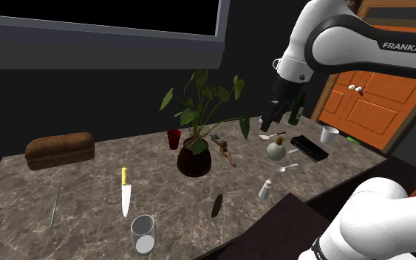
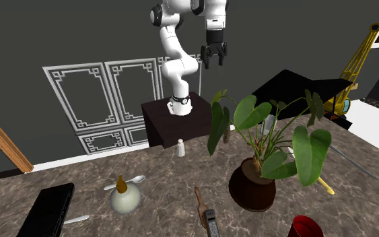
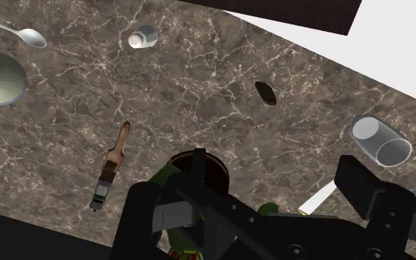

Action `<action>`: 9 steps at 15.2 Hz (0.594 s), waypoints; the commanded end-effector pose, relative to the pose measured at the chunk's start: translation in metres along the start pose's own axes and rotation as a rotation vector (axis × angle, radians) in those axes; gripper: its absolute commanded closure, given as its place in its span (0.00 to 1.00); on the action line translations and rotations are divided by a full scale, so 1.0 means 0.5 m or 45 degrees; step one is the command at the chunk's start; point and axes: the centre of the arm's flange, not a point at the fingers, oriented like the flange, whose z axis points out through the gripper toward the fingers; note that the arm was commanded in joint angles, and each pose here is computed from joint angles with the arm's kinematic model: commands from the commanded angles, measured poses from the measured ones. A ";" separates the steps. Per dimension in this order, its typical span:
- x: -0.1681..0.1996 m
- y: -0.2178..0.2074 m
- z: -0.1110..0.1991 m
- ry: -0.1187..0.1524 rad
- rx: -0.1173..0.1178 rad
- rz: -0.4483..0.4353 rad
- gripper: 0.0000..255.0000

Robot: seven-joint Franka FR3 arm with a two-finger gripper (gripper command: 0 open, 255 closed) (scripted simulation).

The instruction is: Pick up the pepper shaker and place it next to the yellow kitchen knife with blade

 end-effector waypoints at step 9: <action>-0.026 0.082 0.190 -0.021 -0.023 -0.085 0.00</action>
